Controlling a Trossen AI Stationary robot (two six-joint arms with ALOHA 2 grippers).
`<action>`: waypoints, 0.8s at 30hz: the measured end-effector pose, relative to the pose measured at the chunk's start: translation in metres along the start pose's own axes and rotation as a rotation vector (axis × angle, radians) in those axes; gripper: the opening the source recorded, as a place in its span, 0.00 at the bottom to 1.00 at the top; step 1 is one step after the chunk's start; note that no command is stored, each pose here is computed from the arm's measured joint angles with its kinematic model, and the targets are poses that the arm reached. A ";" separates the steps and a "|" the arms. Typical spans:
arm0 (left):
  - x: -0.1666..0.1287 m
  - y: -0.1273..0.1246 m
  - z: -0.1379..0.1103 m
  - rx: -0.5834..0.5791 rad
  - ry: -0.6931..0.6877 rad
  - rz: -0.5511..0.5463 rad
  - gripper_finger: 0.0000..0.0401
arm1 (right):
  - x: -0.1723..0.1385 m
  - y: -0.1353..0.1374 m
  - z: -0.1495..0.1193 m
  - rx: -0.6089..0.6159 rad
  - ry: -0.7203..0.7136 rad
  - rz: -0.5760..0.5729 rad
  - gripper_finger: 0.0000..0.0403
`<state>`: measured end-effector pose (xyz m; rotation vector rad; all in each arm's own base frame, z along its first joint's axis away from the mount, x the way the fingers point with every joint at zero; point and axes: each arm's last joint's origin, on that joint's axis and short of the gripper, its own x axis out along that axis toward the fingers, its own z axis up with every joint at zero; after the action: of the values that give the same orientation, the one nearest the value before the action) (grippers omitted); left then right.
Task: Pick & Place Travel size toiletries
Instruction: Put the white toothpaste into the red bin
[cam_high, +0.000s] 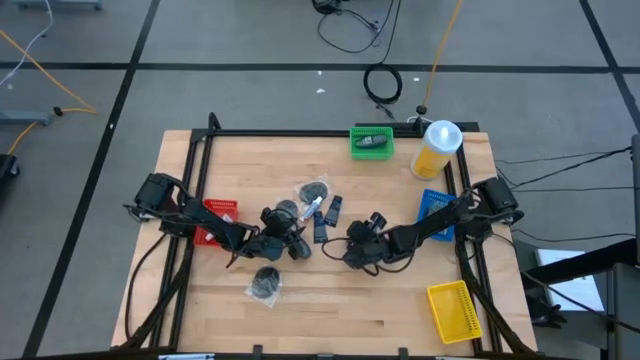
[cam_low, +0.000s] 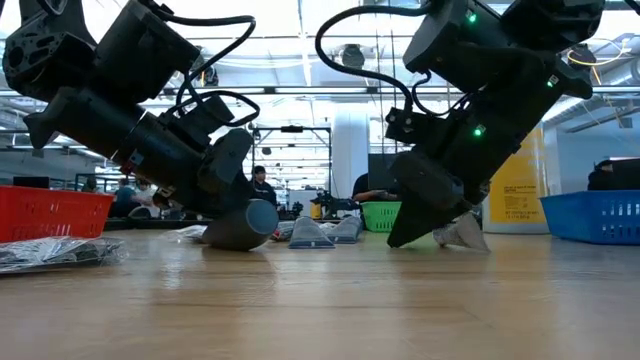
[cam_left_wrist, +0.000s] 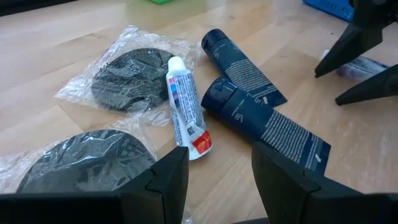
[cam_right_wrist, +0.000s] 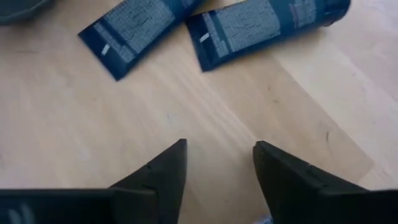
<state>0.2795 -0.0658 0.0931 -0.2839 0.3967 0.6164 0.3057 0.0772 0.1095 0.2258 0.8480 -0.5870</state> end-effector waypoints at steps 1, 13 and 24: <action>0.000 0.000 0.000 0.000 0.000 0.000 0.43 | -0.002 0.000 0.001 -0.013 0.007 0.016 0.40; 0.000 0.000 0.000 -0.003 0.000 -0.001 0.43 | -0.052 -0.013 0.034 -0.035 -0.077 0.131 0.20; 0.000 0.000 0.000 -0.002 0.000 0.000 0.43 | -0.066 -0.042 0.006 0.255 0.197 0.190 0.55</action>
<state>0.2795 -0.0658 0.0931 -0.2857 0.3960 0.6168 0.2520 0.0667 0.1651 0.5977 0.9289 -0.4988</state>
